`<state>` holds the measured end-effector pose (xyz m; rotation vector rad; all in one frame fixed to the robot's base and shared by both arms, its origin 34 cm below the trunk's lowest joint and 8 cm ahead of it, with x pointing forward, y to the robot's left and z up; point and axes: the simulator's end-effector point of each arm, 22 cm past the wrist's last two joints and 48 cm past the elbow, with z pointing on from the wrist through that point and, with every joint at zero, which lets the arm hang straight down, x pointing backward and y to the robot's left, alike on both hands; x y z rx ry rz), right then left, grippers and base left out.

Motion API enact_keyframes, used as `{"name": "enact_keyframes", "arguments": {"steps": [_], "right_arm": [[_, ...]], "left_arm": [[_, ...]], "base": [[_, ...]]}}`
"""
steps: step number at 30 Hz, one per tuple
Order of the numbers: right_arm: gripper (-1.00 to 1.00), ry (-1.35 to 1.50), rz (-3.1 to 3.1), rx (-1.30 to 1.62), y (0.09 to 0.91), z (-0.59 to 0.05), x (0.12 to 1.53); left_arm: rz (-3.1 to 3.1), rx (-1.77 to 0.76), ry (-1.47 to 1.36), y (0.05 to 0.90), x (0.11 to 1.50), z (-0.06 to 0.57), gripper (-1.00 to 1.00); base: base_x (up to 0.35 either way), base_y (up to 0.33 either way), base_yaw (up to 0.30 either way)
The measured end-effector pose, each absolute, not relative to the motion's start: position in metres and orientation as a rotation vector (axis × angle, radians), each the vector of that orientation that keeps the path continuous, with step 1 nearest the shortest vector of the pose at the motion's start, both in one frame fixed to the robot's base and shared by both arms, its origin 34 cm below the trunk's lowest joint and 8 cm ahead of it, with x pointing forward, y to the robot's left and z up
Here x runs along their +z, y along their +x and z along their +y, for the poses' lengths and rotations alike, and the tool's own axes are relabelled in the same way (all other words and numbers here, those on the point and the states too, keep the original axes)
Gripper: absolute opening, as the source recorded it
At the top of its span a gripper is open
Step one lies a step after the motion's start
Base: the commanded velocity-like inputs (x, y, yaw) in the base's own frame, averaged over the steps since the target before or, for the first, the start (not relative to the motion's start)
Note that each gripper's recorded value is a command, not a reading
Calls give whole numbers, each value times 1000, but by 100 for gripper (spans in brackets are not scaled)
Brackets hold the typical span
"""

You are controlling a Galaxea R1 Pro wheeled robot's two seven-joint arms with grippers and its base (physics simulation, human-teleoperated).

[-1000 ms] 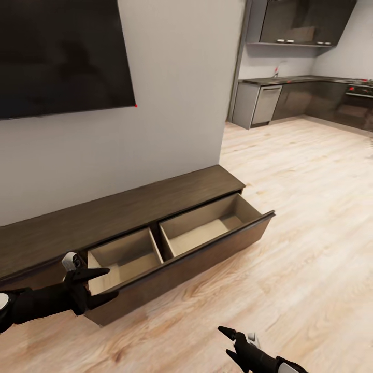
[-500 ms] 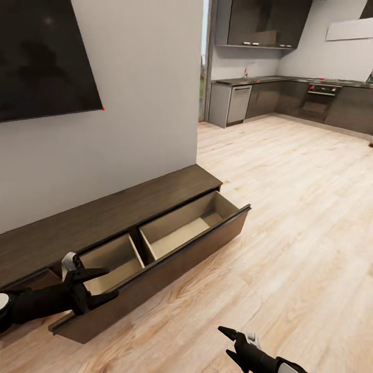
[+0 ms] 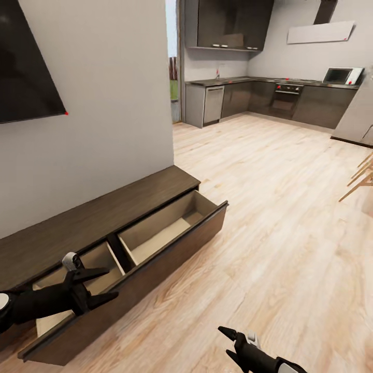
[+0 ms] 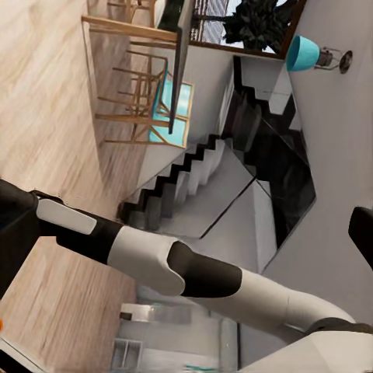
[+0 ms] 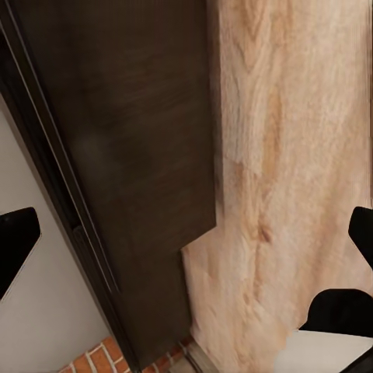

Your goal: Place each of the two pumpkins and all three candles from the living room inside a cabinet in the living room (use any cabinet), then make sure every cabinet is closed, and position the cauldron so it is next to a table in the living room.

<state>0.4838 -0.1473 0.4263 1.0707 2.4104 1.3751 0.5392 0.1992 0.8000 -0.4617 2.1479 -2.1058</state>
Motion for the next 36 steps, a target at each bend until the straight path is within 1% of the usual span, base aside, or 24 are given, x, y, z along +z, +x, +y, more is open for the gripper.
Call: {"name": "enact_keyframes", "arguments": {"steps": [36], "right_arm": [[100,1036,2395,1327,490,-159,428]], "left_arm": [[2140,-2104,-445,538,806,198,100]], "base": [[0,0,-278]]}}
